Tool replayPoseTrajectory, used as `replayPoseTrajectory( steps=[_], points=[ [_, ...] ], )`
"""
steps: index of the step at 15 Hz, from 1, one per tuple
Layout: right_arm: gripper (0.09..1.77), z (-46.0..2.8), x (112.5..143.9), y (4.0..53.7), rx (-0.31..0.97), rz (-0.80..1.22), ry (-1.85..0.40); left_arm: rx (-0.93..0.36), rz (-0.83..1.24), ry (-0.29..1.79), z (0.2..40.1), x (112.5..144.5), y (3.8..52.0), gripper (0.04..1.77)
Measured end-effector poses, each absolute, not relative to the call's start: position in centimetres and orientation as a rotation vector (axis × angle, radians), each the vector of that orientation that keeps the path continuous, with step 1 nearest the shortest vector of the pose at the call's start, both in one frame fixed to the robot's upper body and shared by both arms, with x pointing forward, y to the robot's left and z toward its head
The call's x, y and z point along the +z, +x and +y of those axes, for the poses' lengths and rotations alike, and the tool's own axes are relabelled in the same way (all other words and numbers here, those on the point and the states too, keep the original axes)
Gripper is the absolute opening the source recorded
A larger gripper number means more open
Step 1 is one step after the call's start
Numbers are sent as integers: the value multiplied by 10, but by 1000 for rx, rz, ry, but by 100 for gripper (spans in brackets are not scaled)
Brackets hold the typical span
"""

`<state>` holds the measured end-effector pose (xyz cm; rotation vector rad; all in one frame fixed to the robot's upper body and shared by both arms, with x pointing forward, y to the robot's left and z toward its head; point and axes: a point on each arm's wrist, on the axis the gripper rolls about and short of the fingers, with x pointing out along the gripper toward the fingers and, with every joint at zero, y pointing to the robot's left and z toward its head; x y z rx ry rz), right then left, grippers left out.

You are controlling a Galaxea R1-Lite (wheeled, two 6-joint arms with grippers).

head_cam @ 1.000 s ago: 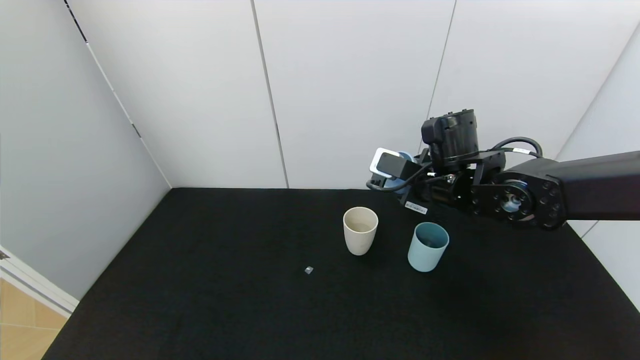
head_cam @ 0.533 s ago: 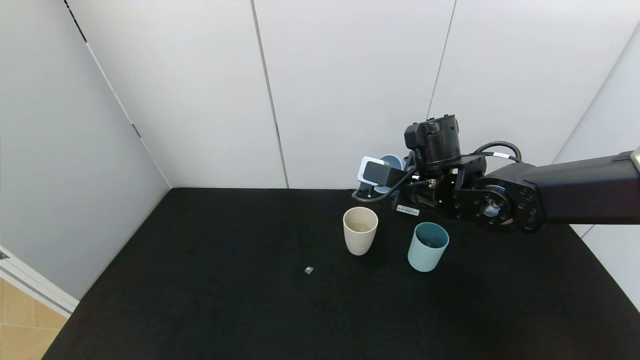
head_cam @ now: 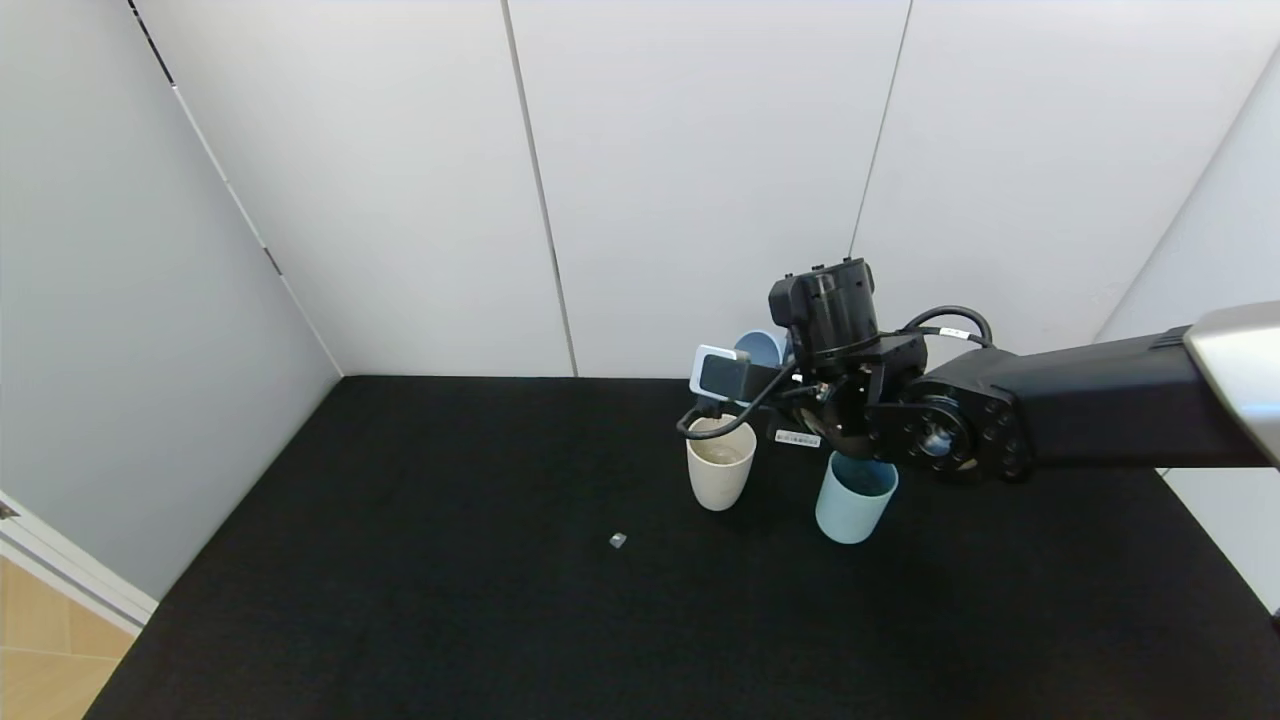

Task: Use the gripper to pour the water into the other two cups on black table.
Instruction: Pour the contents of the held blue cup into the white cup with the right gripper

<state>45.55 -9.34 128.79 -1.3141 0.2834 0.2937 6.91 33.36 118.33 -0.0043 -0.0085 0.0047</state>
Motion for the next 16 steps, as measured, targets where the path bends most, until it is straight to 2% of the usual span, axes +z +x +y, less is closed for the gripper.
replayPoseTrajectory(
  steps=[16],
  points=[
    [125,-99,1280,470,258,309,-1465,5,-9,-4,334,1183,69,172]
  ],
)
